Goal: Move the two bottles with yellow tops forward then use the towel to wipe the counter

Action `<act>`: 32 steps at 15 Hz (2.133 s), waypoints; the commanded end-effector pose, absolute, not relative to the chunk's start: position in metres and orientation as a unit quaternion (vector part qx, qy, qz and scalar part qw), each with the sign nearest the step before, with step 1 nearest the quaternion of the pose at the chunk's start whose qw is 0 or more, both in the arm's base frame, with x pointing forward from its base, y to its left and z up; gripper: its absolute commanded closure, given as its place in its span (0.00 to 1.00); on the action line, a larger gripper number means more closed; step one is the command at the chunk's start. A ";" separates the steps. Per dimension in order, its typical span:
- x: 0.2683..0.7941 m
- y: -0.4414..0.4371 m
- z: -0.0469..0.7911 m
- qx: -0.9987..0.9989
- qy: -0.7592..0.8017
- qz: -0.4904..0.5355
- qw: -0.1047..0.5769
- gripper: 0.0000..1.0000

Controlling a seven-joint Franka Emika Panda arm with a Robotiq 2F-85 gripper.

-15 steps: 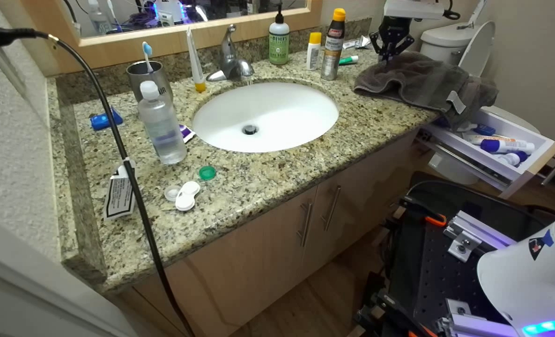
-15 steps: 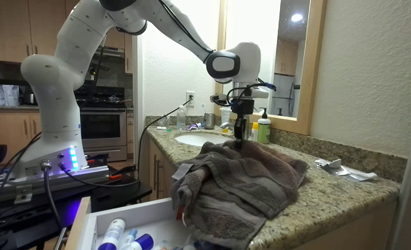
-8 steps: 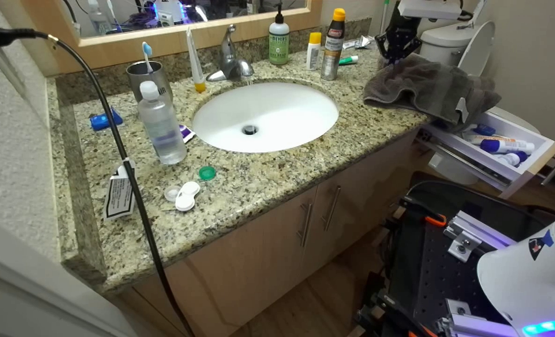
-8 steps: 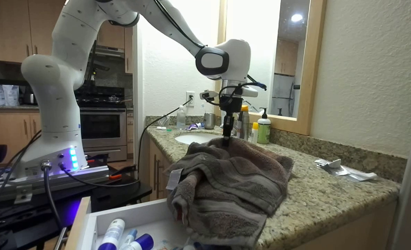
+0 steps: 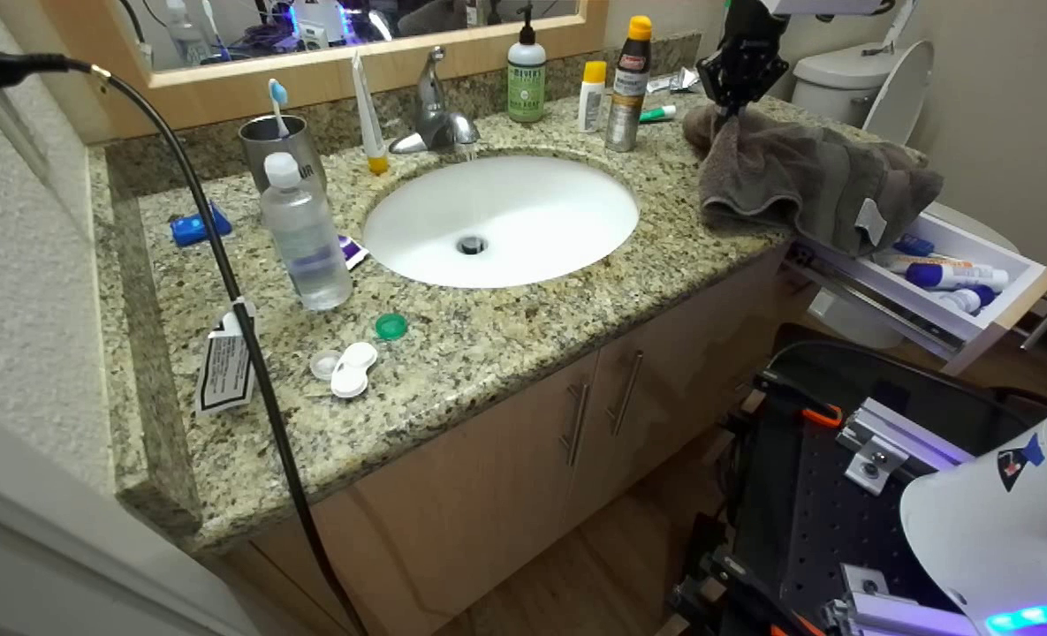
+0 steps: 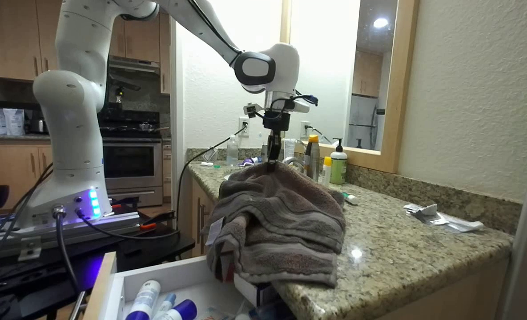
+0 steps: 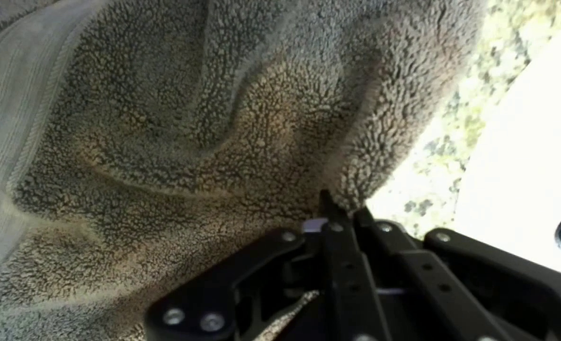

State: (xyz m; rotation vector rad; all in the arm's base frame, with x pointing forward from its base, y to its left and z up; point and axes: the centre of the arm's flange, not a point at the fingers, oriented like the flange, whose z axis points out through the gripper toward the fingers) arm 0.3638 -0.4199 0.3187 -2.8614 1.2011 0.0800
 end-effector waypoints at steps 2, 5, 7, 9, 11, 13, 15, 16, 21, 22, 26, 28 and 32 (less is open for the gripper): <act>0.352 -0.387 0.327 -0.943 0.325 0.065 0.017 0.99; 0.353 -0.366 0.328 -0.963 0.253 0.085 0.040 0.99; 0.361 -0.343 0.332 -0.976 0.198 0.080 0.046 0.99; 0.370 -0.318 0.334 -0.983 0.151 0.087 0.051 0.99; 0.380 -0.290 0.335 -0.986 0.102 0.113 0.064 0.99; 0.389 -0.262 0.335 -0.986 0.058 0.139 0.069 0.99; 0.397 -0.235 0.340 -0.985 0.018 0.155 0.069 0.99; 0.403 -0.222 0.343 -0.984 -0.004 0.164 0.073 0.99; 0.433 -0.176 0.361 -0.980 -0.075 0.168 0.077 0.99; 0.438 -0.171 0.362 -0.980 -0.084 0.167 0.075 0.99; 0.452 -0.186 0.358 -0.981 -0.077 0.163 0.078 0.99; 0.456 -0.226 0.350 -0.985 -0.032 0.145 0.084 0.99; 0.450 -0.323 0.328 -0.981 0.083 0.113 0.133 0.99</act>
